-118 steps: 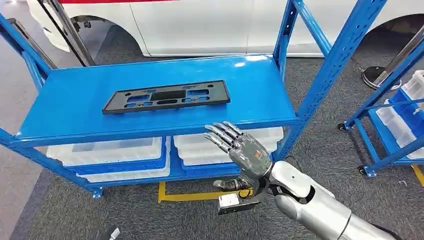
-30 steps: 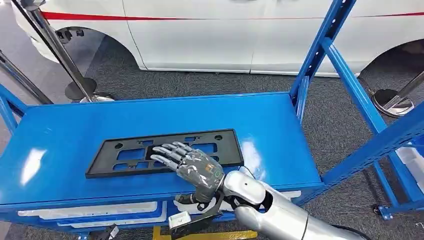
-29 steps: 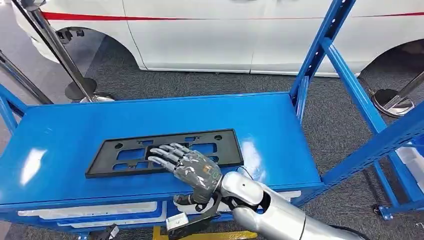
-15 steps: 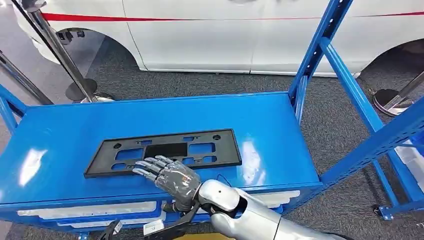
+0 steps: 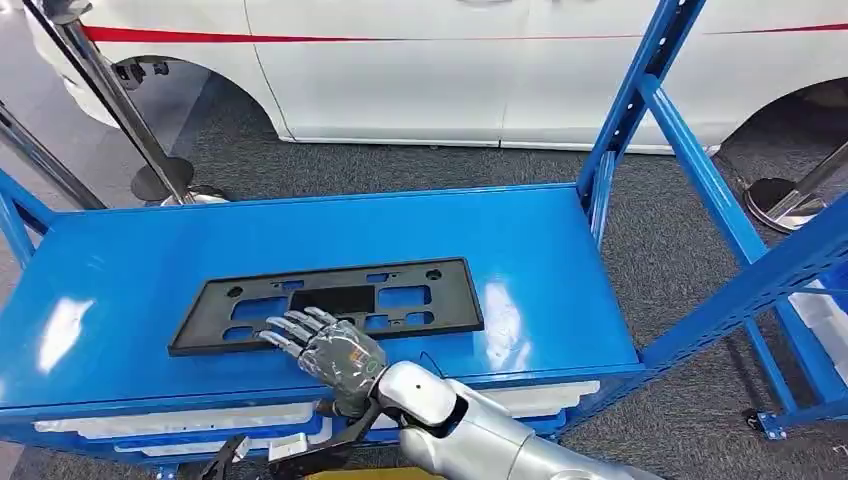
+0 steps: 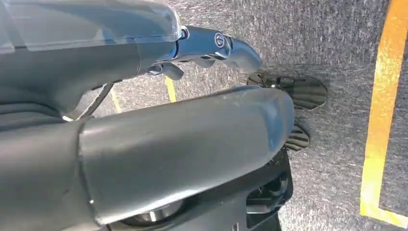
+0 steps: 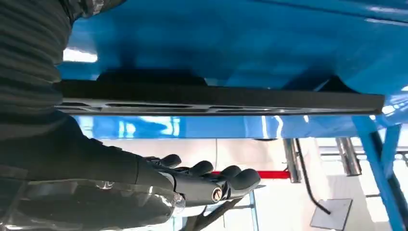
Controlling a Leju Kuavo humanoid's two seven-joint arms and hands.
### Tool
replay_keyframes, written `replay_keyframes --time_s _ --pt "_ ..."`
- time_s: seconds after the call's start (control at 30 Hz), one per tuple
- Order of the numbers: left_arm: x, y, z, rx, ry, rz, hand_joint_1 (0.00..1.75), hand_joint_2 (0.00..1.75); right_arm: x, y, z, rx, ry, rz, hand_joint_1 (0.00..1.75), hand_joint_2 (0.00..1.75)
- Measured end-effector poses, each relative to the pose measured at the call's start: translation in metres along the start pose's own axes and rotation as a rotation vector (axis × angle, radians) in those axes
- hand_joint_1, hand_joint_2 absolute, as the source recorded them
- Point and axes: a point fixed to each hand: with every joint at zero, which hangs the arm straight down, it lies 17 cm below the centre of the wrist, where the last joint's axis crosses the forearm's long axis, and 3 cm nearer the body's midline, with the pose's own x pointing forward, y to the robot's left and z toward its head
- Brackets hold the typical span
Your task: Take the parts from the cabinet and place them on the table.
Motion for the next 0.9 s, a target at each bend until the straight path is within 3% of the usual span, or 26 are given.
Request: replay_keyframes --time_s 0.47,0.9 --pt "-0.001 -0.002 -0.001 0.003 0.001 0.008 0.0 0.0 -0.028 -0.016 -0.016 -0.018 0.095 0.16 0.0 1.75" --pt "-0.002 -0.008 -0.001 -0.007 0.017 0.006 0.0 0.0 -0.075 -0.012 0.001 -0.039 0.195 0.332 0.0 1.75"
